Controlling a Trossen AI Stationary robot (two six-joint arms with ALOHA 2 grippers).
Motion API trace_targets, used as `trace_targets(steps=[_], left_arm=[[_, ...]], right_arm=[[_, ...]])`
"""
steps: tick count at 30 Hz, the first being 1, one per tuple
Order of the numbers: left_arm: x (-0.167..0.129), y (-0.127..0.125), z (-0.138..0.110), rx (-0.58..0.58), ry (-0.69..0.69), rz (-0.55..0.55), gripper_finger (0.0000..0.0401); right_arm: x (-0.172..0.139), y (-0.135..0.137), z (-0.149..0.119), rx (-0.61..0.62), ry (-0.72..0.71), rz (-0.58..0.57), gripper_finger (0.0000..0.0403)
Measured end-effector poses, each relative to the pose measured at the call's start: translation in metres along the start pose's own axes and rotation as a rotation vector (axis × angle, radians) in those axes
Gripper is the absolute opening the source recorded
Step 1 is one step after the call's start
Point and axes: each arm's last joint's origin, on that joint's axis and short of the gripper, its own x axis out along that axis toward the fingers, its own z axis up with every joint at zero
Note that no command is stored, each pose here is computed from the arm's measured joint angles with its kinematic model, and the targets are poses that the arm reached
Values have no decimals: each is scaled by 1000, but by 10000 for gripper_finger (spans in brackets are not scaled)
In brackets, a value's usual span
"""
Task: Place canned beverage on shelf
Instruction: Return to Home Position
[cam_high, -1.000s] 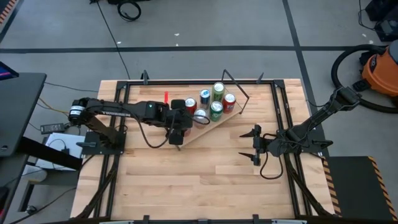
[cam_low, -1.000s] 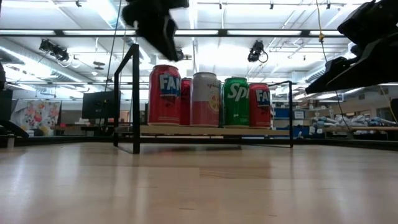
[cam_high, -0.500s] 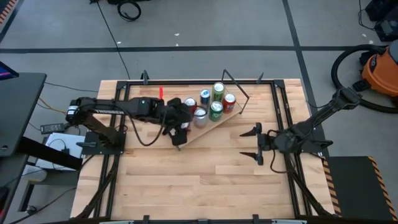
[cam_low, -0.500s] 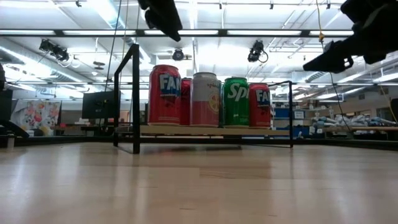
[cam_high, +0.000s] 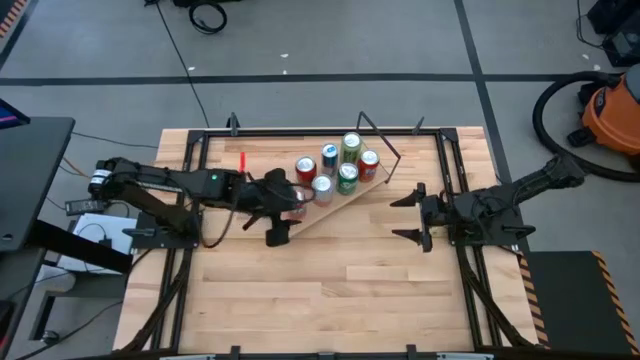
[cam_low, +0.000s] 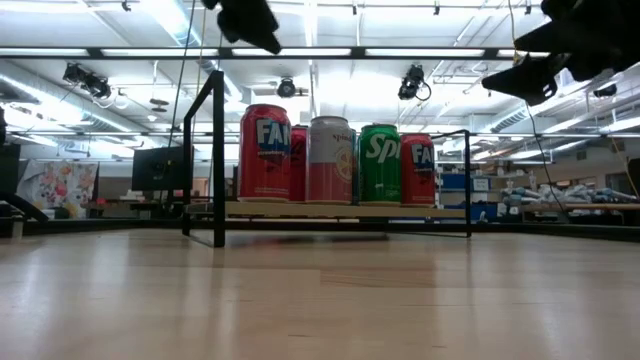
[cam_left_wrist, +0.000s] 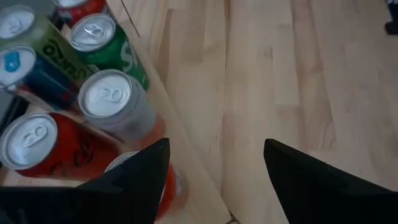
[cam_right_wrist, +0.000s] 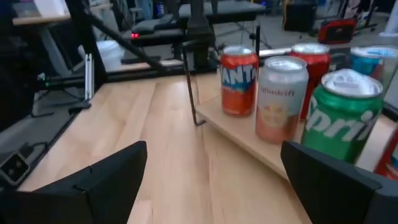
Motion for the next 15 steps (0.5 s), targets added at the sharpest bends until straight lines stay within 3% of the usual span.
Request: trace_targets(steps=[8, 15], left_arm=[[-19, 13, -28, -11, -174, 13, 272], [-33, 22, -63, 51, -315, 32, 272]], right_arm=[[-11, -20, 4, 31, -36, -69, 381], [-23, -33, 8, 34, -95, -159, 381]])
